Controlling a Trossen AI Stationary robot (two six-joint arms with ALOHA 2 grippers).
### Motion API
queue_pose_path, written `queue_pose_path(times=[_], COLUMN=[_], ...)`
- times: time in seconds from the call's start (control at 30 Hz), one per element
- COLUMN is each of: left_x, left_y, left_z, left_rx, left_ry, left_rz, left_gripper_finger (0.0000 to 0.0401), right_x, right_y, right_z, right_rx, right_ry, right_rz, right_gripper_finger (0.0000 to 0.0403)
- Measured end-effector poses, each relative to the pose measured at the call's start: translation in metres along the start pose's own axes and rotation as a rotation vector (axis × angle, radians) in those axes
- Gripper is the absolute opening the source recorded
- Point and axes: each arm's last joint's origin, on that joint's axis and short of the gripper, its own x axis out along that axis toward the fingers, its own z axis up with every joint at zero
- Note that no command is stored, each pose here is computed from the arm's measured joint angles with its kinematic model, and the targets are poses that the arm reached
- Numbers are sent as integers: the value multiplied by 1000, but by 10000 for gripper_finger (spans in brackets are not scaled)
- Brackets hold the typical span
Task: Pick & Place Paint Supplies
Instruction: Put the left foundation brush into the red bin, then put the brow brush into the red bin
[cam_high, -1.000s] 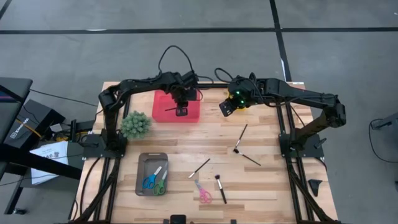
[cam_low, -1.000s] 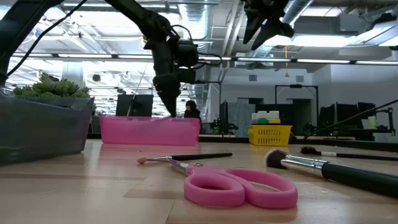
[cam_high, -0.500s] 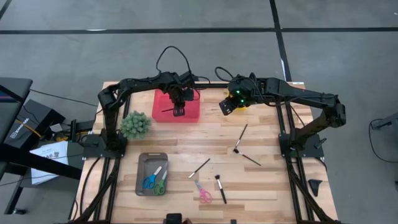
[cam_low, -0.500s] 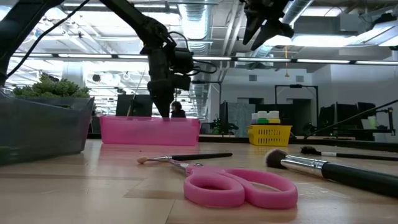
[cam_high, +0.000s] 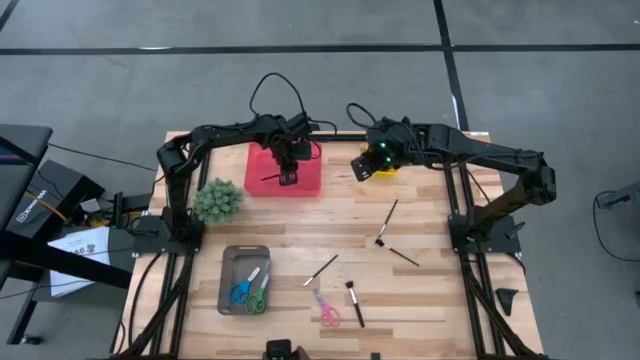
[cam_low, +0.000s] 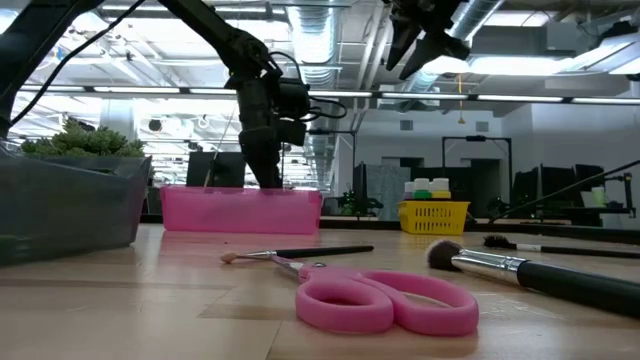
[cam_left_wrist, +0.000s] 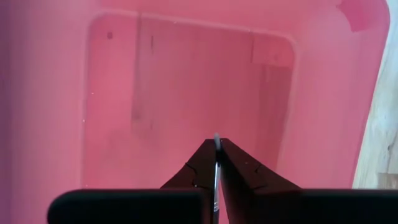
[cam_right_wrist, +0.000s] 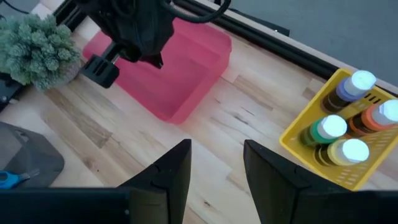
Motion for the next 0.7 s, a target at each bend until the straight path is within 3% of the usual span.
queue_pose_path(times=[0.23, 0.47, 0.57, 0.7], left_x=[-5, -34, -56, -85], left_y=[2, 1, -7, -21], left_z=[0, -14, -22, -35], left_rx=[-20, -33, -27, -95], left_ry=[-27, -102, -178, -391], left_rz=[15, 60, 74, 75], left_gripper_finger=[48, 102, 116, 122], right_x=[1, 1, 1, 1], right_y=[-3, -3, -1, 0], right_z=[4, 7, 9, 10], right_rx=[16, 1, -1, -11], right_ry=[-13, -37, -56, -58], right_rz=[-3, 10, 24, 55], right_gripper_finger=[143, 143, 143, 143])
